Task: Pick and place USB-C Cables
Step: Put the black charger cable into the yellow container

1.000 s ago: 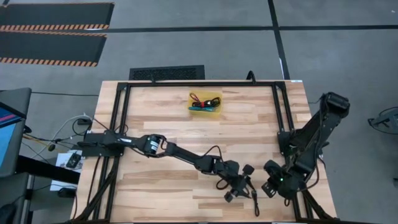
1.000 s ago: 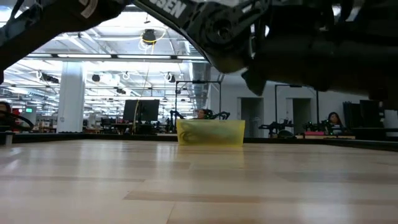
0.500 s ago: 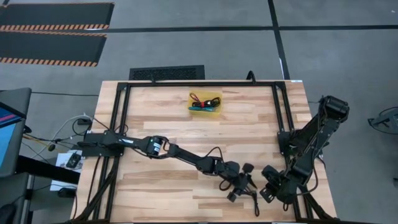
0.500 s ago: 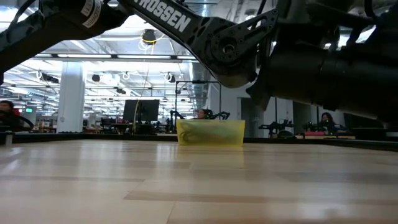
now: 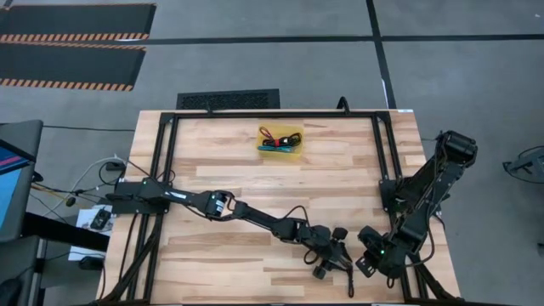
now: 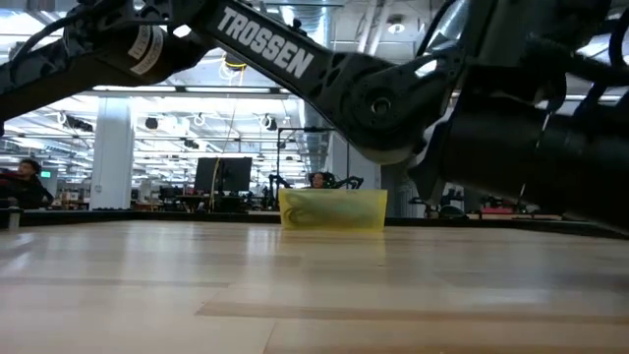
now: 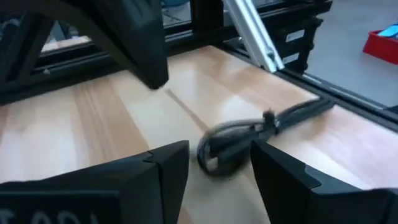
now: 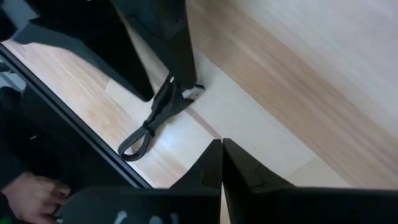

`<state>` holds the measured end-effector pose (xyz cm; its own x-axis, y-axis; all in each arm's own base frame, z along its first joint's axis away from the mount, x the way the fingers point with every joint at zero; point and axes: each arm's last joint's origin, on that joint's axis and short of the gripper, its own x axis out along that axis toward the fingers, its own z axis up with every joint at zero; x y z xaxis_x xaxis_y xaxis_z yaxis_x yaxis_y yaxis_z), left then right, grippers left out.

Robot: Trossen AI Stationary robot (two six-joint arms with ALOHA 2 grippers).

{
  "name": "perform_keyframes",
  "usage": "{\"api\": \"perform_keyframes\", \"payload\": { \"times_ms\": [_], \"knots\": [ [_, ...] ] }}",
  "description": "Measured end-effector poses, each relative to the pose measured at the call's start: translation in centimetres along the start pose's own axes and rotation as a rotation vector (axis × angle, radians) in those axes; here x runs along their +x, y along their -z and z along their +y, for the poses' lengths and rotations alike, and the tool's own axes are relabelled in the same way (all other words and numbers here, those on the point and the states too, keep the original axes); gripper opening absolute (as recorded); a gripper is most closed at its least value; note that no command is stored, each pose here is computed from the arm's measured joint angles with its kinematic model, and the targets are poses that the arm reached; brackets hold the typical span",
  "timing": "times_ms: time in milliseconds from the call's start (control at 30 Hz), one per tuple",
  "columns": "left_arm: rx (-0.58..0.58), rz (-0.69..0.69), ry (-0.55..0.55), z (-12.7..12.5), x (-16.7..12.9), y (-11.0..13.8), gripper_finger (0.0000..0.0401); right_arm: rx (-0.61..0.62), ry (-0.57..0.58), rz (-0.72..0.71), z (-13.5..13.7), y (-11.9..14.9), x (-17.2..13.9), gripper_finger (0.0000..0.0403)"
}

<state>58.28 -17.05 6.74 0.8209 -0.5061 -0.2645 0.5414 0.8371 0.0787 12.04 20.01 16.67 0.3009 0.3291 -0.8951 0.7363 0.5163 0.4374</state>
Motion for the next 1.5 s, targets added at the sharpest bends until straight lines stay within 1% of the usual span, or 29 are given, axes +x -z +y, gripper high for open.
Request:
{"api": "perform_keyframes", "payload": {
  "times_ms": [67, 167, 433, 467, 633, 733, 833, 933, 1067, 1167, 1333, 1400, 1500],
  "knots": [
    [0.008, -0.004, 0.006, 0.0, 0.0, -0.1, 0.0157, 0.000, 0.001, 0.000, 0.0, 0.0, 0.0, 0.0021],
    [0.021, 0.000, 0.012, 0.0, 0.0, 0.0, 0.0132, -0.014, 0.004, -0.002, 0.0, 0.0, 0.0, 0.0023],
    [0.038, 0.026, 0.042, 0.0, 0.0, 0.3, 0.0017, -0.027, 0.005, -0.004, -0.1, 0.0, 0.0, 0.0020],
    [0.037, 0.026, 0.042, 0.1, -0.1, 0.3, 0.0009, -0.027, 0.004, -0.004, 0.0, 0.0, 0.0, 0.0020],
    [-0.005, 0.039, 0.031, 0.8, -0.3, 0.4, 0.0004, -0.032, 0.013, -0.008, -0.1, -0.1, 0.0, 0.0024],
    [-0.057, 0.069, 0.005, 2.0, -0.9, -0.1, 0.0002, -0.066, 0.038, -0.024, -0.4, -0.2, 0.0, 0.0023],
    [-0.082, 0.128, -0.037, 3.4, -1.9, -1.0, 0.0001, -0.100, 0.081, -0.052, -0.8, -0.5, 0.0, 0.0020],
    [-0.083, 0.190, -0.110, 4.6, -2.9, -2.1, 0.0001, -0.114, 0.126, -0.087, -1.3, -0.7, -0.1, 0.0022],
    [-0.085, 0.261, -0.146, 5.6, -4.1, -3.1, 0.0000, -0.120, 0.186, -0.112, -1.8, -0.9, -0.2, 0.0027],
    [-0.106, 0.319, -0.165, 6.3, -4.7, -3.0, 0.0000, -0.128, 0.215, -0.150, -2.1, -1.2, -0.3, 0.0028],
    [-0.137, 0.426, -0.183, 6.7, -5.7, -2.8, 0.0000, -0.120, 0.250, -0.224, -2.7, -1.3, -0.5, 0.0022],
    [-0.140, 0.445, -0.189, 6.6, -6.1, -2.9, 0.0000, -0.118, 0.263, -0.248, -3.0, -1.2, -0.6, 0.0020],
    [-0.136, 0.494, -0.229, 6.2, -7.2, -3.2, 0.0000, -0.109, 0.269, -0.270, -3.3, -1.0, -0.7, 0.0019]
  ]
}}
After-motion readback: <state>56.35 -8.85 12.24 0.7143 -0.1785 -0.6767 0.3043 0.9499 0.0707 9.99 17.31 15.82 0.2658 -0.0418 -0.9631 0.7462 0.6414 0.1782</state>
